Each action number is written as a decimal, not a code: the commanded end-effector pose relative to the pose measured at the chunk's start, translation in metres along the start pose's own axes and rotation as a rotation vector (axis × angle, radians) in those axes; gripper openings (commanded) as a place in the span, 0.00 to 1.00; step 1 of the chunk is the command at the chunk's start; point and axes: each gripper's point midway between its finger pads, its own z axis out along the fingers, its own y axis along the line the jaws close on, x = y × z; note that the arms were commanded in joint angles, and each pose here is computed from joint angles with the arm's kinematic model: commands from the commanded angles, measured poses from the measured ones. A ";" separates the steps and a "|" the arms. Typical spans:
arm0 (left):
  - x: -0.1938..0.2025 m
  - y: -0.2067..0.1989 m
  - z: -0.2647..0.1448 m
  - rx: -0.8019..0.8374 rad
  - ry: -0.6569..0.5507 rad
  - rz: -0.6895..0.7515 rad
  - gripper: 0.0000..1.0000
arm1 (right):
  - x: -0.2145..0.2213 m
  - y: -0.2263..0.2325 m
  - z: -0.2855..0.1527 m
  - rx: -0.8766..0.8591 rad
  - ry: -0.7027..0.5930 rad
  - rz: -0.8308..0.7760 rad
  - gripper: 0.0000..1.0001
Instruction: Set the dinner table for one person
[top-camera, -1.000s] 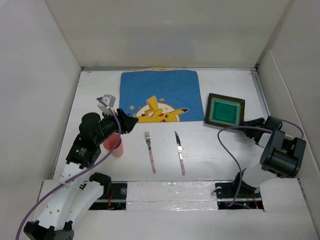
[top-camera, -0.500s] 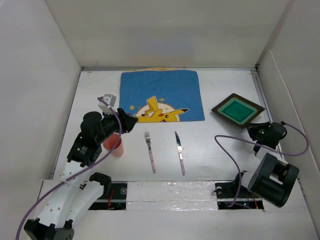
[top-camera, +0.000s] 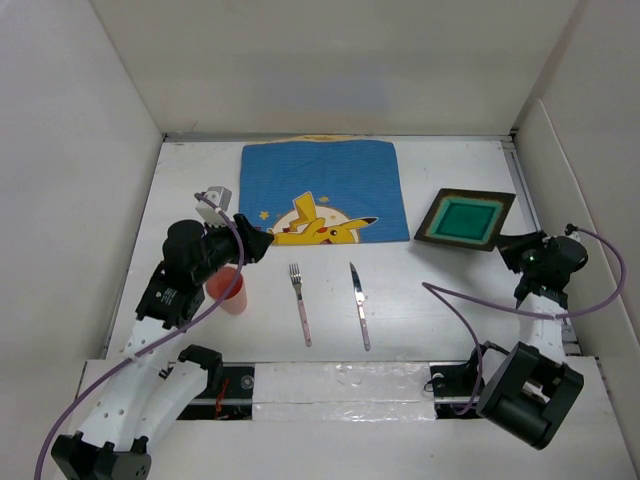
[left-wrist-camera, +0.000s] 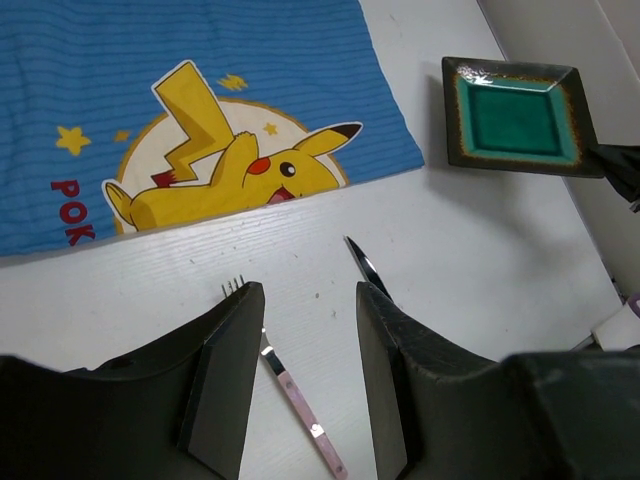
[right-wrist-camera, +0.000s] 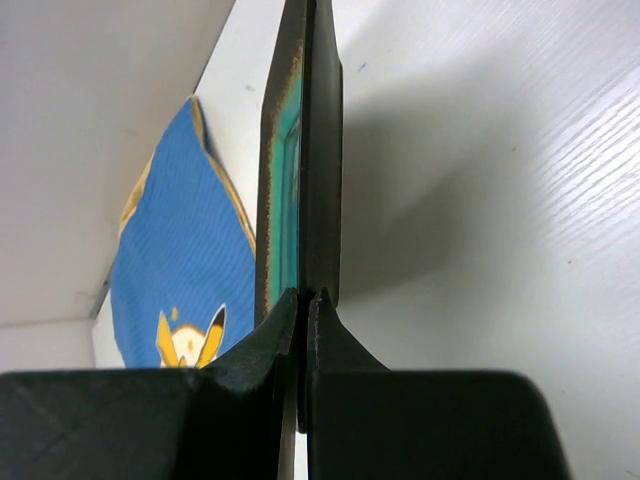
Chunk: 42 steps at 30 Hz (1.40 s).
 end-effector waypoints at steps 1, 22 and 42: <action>-0.013 -0.007 -0.001 0.029 -0.049 0.024 0.39 | -0.036 0.072 -0.011 -0.289 -0.078 -0.119 0.00; -0.009 -0.007 0.002 0.041 -0.028 0.018 0.39 | -0.025 0.108 -0.003 -0.386 -0.014 -0.139 0.00; -0.006 -0.011 0.005 0.064 -0.011 0.014 0.39 | 0.048 -0.063 0.045 0.138 0.168 -0.173 0.75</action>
